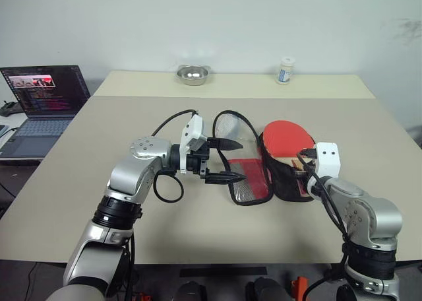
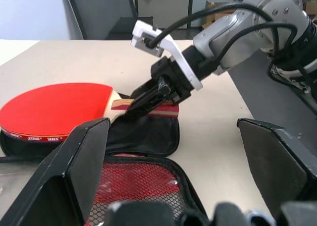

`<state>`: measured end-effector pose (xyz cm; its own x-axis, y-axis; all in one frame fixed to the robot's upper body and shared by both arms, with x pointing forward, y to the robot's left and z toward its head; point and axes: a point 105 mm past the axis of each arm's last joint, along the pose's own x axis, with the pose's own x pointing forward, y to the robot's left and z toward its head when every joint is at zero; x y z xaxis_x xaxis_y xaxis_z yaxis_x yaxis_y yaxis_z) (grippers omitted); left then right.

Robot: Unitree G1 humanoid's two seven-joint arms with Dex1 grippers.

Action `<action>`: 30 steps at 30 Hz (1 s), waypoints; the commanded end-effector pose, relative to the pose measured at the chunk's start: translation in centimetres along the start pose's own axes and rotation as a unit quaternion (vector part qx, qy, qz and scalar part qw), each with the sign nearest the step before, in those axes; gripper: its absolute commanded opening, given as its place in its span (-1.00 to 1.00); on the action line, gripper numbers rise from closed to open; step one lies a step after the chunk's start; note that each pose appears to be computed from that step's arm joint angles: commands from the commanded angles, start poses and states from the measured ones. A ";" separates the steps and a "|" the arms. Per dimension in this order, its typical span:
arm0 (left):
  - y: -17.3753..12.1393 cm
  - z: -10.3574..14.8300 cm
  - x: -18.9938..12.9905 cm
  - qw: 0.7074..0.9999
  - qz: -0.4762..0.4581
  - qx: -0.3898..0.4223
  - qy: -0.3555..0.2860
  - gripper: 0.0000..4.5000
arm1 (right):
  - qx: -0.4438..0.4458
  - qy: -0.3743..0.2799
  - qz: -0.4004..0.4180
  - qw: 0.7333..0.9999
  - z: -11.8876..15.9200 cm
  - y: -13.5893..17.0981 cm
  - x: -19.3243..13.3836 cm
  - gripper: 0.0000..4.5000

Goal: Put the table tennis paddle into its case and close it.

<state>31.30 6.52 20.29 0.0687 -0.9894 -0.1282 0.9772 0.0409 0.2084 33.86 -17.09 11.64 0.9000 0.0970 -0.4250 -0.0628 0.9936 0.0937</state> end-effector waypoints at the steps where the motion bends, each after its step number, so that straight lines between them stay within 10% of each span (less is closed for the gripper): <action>1: -0.2 1.8 0.0 0.999 -0.003 0.034 -0.019 1.00 | -0.004 -0.039 -0.007 0.999 1.5 0.0 0.1 -0.52; 12: -0.3 1.7 -0.1 0.999 0.003 0.033 -0.017 1.00 | 0.009 -0.035 -0.021 0.999 0.9 -0.3 1.0 -0.52; 22: 0.2 0.2 -1.9 0.999 0.041 -0.005 0.018 1.00 | -0.131 -0.088 0.065 0.985 2.9 1.7 -3.7 1.00; 30: 0.9 -2.4 -4.6 0.994 0.067 -0.024 0.089 1.00 | -0.217 -0.146 0.259 0.930 6.0 3.8 -10.7 1.00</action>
<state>32.47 11.16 18.70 0.2387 -0.9374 -0.2536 0.9653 0.2007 0.1670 27.91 -15.86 19.32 0.8283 0.5034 -0.2459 -0.5448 0.8261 -0.1441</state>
